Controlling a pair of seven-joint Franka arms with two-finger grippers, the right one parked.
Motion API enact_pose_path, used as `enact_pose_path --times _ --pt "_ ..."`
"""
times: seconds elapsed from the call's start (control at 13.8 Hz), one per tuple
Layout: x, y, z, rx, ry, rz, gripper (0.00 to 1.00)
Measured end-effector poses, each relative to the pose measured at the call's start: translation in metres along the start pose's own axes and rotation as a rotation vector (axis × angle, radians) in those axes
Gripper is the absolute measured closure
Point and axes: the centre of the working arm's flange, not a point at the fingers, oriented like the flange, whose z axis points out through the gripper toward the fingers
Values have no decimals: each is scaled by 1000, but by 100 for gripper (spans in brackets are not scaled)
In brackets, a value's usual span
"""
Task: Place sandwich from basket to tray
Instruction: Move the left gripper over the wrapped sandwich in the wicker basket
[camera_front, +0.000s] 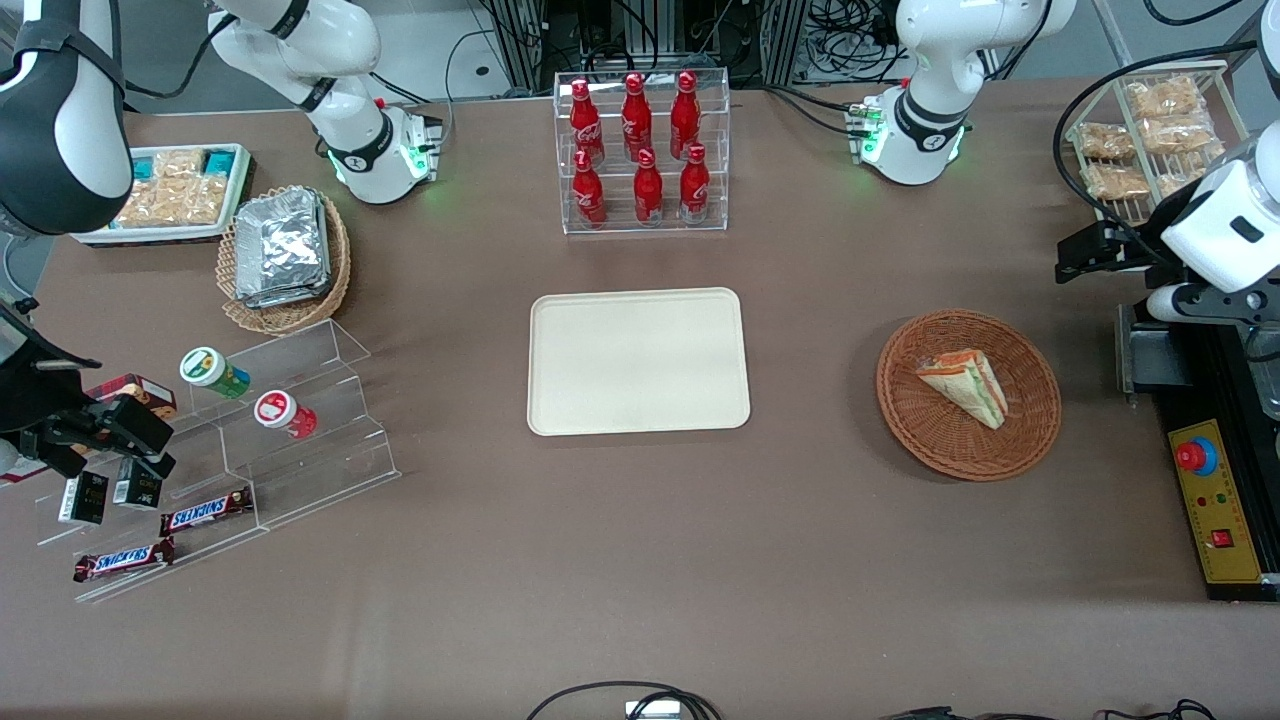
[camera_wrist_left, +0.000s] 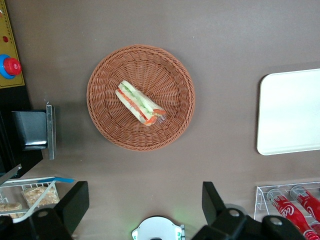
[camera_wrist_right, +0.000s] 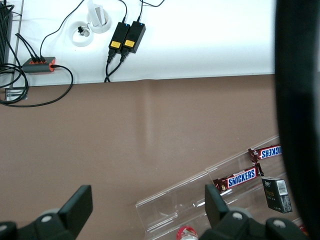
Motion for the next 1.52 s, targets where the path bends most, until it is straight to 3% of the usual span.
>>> enact_pose_path --times 0.58,0.87,1.09,1.52 --pt "9 -7 22 38 -6 -45 0" --pt "25 -12 102 65 -9 -218 0" --pt "27 -14 163 93 9 -353 0" --pt "15 -12 255 75 61 -591 0"
